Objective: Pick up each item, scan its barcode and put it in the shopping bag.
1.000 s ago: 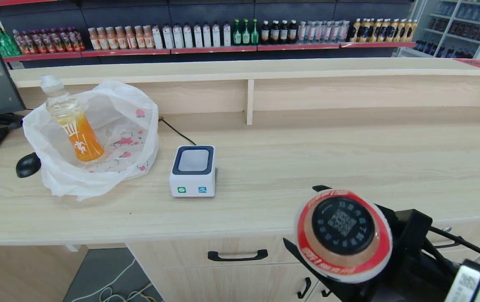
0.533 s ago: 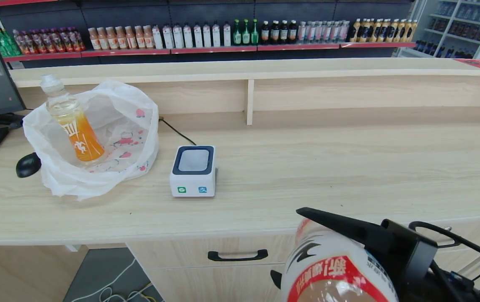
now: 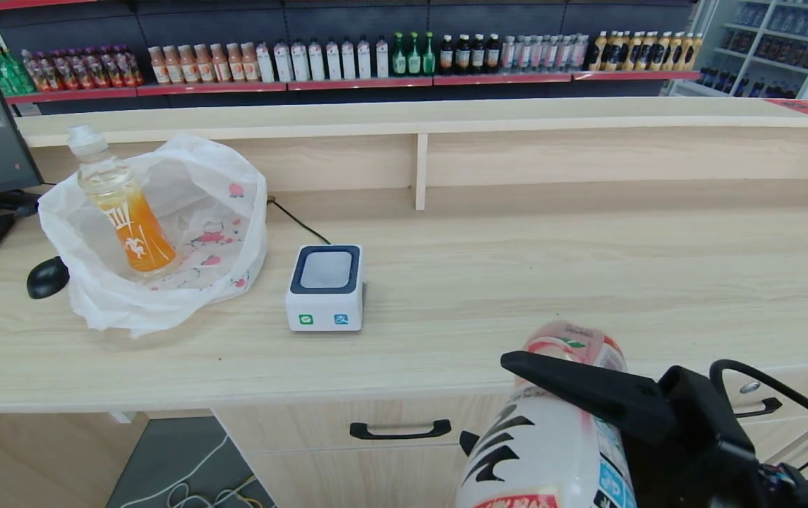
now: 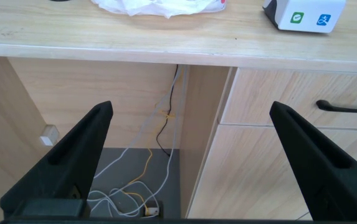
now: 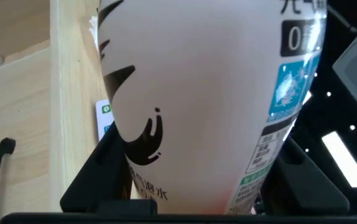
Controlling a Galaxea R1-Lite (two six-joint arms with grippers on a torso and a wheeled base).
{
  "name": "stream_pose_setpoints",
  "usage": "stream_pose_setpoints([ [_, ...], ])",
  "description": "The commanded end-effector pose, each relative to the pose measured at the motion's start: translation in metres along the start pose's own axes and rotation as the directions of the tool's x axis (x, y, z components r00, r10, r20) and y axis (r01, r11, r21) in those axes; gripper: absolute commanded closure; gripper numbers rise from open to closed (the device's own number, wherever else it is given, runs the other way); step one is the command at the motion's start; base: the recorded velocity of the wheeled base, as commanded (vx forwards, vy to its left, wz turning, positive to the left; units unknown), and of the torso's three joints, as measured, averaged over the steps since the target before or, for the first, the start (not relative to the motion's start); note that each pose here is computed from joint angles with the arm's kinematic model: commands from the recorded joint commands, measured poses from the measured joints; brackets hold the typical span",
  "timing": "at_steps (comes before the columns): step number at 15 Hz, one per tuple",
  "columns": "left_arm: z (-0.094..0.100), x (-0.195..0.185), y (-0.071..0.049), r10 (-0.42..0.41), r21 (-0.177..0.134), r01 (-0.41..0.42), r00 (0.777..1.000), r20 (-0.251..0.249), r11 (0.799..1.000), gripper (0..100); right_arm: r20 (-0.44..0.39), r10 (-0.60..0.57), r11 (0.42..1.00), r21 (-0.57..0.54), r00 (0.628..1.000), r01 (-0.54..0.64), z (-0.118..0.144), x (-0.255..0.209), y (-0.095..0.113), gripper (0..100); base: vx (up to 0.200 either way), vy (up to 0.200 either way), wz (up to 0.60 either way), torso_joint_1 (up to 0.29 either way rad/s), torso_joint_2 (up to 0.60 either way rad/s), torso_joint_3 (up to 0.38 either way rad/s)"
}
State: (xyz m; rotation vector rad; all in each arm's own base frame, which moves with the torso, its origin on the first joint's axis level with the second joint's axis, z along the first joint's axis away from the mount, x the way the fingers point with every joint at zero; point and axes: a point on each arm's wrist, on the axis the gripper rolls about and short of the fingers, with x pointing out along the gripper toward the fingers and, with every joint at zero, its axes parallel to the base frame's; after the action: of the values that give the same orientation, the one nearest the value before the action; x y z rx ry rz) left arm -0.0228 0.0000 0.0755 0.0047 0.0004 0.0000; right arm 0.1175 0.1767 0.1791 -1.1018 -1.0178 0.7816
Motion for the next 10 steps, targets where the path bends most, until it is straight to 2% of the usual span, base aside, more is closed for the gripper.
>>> stream_pose_setpoints([
  [1,0.0,0.0,0.0,0.0,0.0,0.0,1.0,0.0,1.0,0,0.004,-0.014,0.999,-0.042,1.0,0.014,0.0,0.003,-0.003,100,0.0,0.0,0.0,0.0,0.0,0.0],
  [5,0.0,0.0,0.0,0.0,0.0,0.0,1.0,0.0,1.0,0,0.049,-0.058,0.978,-0.197,0.997,0.066,0.0,0.01,-0.013,100,0.0,0.0,0.0,0.0,0.0,0.0],
  [10,0.0,0.0,0.0,0.0,0.0,0.0,1.0,0.0,1.0,0,0.058,-0.092,0.95,-0.293,0.994,0.105,0.002,0.009,-0.022,100,0.0,0.0,0.0,0.0,0.0,0.0],
])
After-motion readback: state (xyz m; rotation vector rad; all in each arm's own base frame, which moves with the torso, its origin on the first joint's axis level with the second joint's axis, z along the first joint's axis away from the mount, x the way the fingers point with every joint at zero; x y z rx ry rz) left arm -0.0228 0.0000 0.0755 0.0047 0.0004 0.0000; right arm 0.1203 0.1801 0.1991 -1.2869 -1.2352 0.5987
